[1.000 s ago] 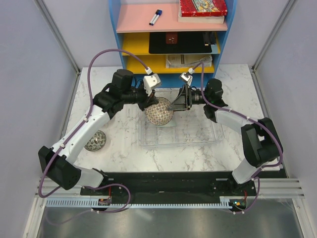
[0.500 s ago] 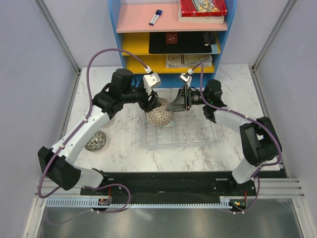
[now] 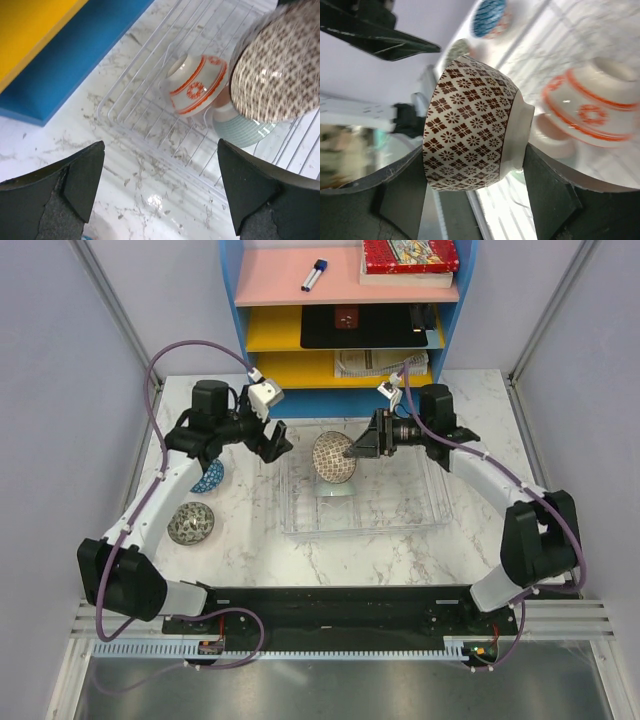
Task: Load the bowls into the dish rack
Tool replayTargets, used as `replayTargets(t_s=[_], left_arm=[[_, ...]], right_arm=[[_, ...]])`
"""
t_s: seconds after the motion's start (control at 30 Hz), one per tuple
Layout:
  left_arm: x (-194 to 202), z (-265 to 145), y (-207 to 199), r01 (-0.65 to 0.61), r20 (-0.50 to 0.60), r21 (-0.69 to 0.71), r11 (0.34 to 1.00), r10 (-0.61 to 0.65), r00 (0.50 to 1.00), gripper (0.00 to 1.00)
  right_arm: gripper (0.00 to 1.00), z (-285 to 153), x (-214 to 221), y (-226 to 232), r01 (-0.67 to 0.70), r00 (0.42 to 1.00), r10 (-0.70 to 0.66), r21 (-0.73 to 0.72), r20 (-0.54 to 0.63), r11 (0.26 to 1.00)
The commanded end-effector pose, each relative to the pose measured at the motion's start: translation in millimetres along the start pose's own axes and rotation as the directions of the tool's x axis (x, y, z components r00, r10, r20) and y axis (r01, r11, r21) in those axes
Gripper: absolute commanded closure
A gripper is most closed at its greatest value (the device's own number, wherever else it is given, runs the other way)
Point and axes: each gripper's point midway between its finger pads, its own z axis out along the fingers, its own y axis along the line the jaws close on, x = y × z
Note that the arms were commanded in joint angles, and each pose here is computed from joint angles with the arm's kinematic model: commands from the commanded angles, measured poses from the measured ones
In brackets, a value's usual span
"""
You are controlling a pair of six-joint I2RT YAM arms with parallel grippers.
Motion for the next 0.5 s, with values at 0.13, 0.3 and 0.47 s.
replayTargets(t_s=[0.13, 0.3, 0.47], left_arm=[[43, -13, 8, 0.115, -0.047, -0.016, 0.993, -0.116, 0.992, 0.00], [72, -4, 2, 0.171, -0.102, 0.015, 0.985, -0.168, 0.980, 0.00], [81, -1, 4, 0.178, -0.125, 0.004, 0.984, -0.176, 0.976, 0.00]], right_arm=[[1.00, -67, -42, -27, 0.383, 0.899, -0.435, 0.559, -0.043, 0.735], [1.00, -104, -61, -47, 0.461, 0.816, -0.554, 0.767, -0.167, 0.447], [1.00, -113, -59, -66, 0.485, 0.799, -0.545, 0.808, -0.254, 0.334]])
